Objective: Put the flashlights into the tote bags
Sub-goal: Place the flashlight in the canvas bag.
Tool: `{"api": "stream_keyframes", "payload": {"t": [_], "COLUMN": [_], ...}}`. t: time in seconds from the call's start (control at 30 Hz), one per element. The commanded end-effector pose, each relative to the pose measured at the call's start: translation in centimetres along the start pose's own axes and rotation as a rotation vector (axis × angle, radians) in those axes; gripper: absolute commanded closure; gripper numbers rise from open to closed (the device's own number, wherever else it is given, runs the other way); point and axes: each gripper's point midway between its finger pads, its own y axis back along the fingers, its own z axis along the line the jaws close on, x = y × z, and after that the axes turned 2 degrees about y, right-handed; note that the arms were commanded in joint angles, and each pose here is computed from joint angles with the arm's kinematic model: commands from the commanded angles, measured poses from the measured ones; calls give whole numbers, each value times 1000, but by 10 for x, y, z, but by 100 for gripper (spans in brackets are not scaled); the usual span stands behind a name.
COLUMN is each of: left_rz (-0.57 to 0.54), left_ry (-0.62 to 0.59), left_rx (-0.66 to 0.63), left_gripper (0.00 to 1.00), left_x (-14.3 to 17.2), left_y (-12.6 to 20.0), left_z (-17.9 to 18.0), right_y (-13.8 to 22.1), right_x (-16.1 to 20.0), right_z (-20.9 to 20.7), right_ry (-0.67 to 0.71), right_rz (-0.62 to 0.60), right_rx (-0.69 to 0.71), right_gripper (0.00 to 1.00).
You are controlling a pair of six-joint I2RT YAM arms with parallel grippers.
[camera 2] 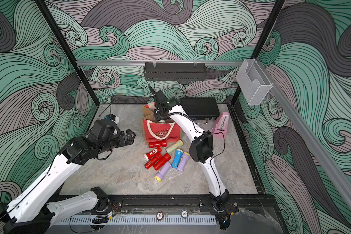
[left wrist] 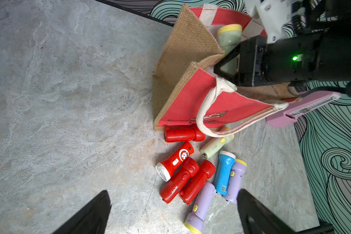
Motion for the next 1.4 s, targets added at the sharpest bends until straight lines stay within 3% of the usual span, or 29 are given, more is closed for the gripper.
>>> {"api": "stream_keyframes", "payload": {"t": [0.0,0.7,0.93,1.37], "left_rz": [-21,-39,-53,-54], "left_ry": [22,17,15,18], "left_rx": [18,11,12,14], "left_gripper": [1,1,1,1], "left_x": [-4,-7,-11,-11], "left_y": [3,4,5,4], "left_z": [-1,1,-1,-2], "right_y": [-8,-50,-49,-11], "right_x": [6,42,44,22], "right_z": [-2,-3,-7,-4], "right_ry": [-30,-66,-62,-63], "right_rz": [27,145,149,52], "right_rx": [-5,-9,9,14], "right_gripper": [100,100,93,54]}}
